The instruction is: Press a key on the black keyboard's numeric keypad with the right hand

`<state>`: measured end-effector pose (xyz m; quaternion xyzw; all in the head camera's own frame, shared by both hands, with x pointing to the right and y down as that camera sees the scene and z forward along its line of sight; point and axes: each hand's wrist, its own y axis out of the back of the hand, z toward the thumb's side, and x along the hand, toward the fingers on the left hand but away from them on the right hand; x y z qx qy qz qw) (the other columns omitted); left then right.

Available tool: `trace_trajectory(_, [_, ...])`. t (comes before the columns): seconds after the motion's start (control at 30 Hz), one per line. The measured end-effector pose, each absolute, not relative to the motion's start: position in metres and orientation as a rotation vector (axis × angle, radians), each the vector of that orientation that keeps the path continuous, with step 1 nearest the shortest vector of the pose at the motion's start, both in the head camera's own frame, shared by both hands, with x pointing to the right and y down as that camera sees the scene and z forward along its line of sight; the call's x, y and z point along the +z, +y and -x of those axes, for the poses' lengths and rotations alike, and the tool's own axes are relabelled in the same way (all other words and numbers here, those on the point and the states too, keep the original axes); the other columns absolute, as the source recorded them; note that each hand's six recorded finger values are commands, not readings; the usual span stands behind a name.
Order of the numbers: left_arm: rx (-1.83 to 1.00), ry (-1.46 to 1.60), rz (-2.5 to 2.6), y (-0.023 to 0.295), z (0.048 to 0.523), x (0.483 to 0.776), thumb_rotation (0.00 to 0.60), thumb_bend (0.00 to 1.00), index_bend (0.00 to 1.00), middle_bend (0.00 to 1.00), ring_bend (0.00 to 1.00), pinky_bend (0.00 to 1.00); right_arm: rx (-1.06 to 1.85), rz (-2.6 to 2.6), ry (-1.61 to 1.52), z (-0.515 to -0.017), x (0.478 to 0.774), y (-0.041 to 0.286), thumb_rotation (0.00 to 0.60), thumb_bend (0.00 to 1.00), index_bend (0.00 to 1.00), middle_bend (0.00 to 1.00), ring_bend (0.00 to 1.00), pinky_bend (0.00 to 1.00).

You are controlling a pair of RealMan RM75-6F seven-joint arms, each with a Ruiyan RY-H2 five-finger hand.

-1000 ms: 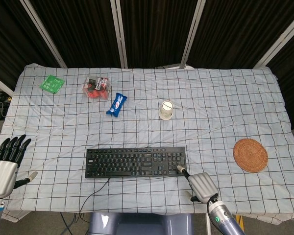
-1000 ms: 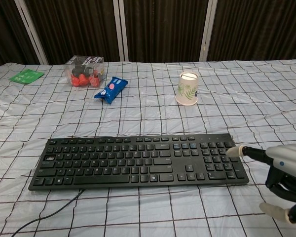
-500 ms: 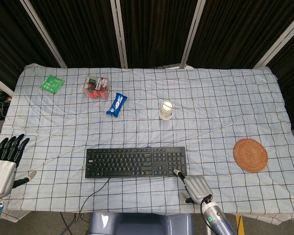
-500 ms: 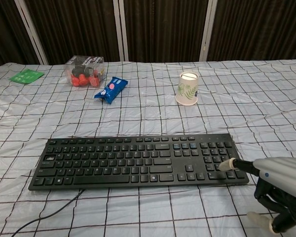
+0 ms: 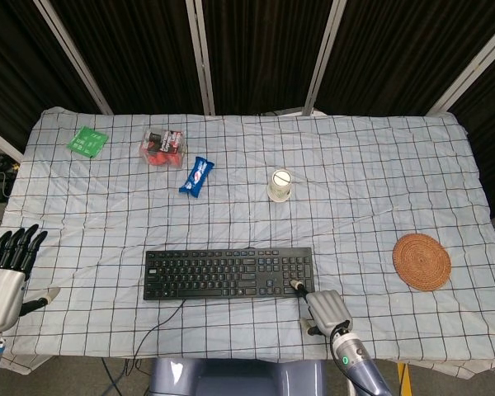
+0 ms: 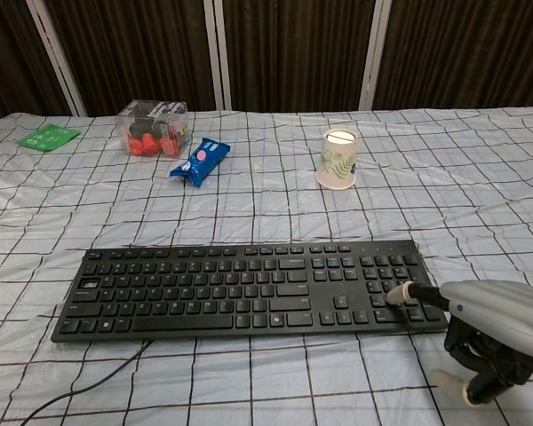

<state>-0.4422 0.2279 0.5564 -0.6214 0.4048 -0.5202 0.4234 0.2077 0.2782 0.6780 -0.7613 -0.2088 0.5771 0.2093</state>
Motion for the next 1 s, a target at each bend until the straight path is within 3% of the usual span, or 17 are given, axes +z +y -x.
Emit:
trace_trajectory(0.67, [-1.304, 1.022, 1.563, 0.227, 0.443, 0.557, 0.600, 0.06, 0.00, 0.00, 0.00, 0.00, 1.629, 2.117, -0.568, -0.198, 0.685, 0.283, 0.600, 0.40, 0.09, 0.89, 0.85, 0.71])
trace_trajectory(1.0, [-1.302, 1.020, 1.563, 0.227, 0.442, 0.556, 0.600, 0.06, 0.00, 0.00, 0.00, 0.00, 1.571, 2.089, -0.639, -0.194, 0.671, 0.267, 0.600, 0.40, 0.08, 0.89, 0.84, 0.71])
